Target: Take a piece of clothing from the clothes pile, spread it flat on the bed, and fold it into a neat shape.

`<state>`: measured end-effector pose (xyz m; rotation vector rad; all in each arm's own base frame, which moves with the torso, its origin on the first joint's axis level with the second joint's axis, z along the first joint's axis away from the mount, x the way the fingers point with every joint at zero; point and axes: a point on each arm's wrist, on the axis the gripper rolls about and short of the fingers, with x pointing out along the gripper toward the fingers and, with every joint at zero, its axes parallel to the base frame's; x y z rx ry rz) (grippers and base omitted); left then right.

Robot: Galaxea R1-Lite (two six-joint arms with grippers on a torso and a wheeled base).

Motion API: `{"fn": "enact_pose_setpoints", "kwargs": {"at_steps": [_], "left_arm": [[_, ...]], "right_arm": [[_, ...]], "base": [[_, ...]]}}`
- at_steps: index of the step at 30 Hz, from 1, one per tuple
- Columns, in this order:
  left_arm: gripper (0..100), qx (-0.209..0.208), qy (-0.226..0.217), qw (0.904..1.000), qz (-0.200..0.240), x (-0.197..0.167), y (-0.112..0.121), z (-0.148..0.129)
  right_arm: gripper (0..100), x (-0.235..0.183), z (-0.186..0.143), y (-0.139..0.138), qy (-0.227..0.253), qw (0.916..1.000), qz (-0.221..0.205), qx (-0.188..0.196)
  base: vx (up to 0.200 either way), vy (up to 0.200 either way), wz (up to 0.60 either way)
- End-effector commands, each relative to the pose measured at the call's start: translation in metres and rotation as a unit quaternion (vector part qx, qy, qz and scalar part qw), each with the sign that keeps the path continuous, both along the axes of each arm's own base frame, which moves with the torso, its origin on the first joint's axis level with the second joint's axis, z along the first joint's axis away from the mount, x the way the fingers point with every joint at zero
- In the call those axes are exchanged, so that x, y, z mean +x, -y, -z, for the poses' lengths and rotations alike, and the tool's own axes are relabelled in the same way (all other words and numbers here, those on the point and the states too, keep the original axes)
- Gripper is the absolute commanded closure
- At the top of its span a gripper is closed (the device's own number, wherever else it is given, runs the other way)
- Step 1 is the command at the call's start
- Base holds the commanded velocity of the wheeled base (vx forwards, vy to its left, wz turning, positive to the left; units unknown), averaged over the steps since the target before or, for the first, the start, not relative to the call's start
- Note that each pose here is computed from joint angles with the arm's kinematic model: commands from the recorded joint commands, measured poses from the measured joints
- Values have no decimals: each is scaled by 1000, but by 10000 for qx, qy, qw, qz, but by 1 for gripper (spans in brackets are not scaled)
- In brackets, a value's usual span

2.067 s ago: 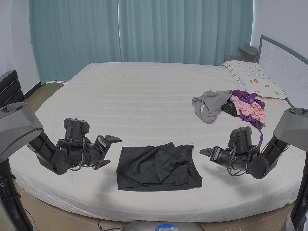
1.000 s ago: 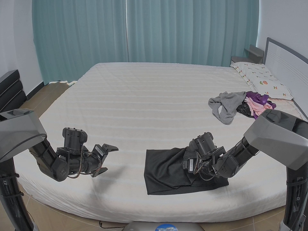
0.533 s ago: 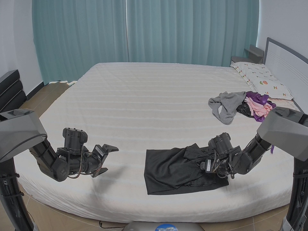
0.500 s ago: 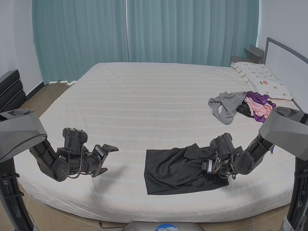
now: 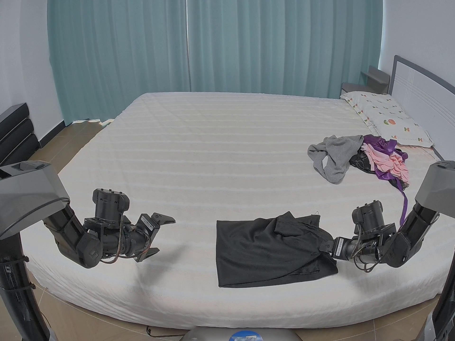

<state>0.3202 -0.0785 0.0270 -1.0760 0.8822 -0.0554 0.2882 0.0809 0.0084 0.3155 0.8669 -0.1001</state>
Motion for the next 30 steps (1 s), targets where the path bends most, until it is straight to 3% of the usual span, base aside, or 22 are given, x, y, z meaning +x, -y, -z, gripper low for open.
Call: {"fn": "enact_pose_setpoints", "kwargs": {"at_steps": [1, 8, 15, 16, 30], "left_arm": [[0, 1, -6, 10000, -2, 0, 0, 1], [0, 1, -6, 10000, -2, 0, 0, 1], [0, 1, -6, 10000, 5, 0, 0, 1], [0, 1, -6, 10000, 5, 0, 0, 1], [0, 14, -17, 10000, 12, 0, 1, 2]], "right_arm": [[0, -1, -18, 4, 350, 9979, 130, 532], [0, 13, -24, -2, 449, 9911, 19, 1255], [0, 22, 3, 1, 39, 9897, -46, 1434], [100, 22, 4, 1, 31, 9896, -43, 1437], [100, -1, 7, 27, -198, 9894, 223, 1419]], "base": [[0, 0, 0], [0, 0, 0], [0, 0, 0], [0, 0, 0], [0, 0, 0]]}}
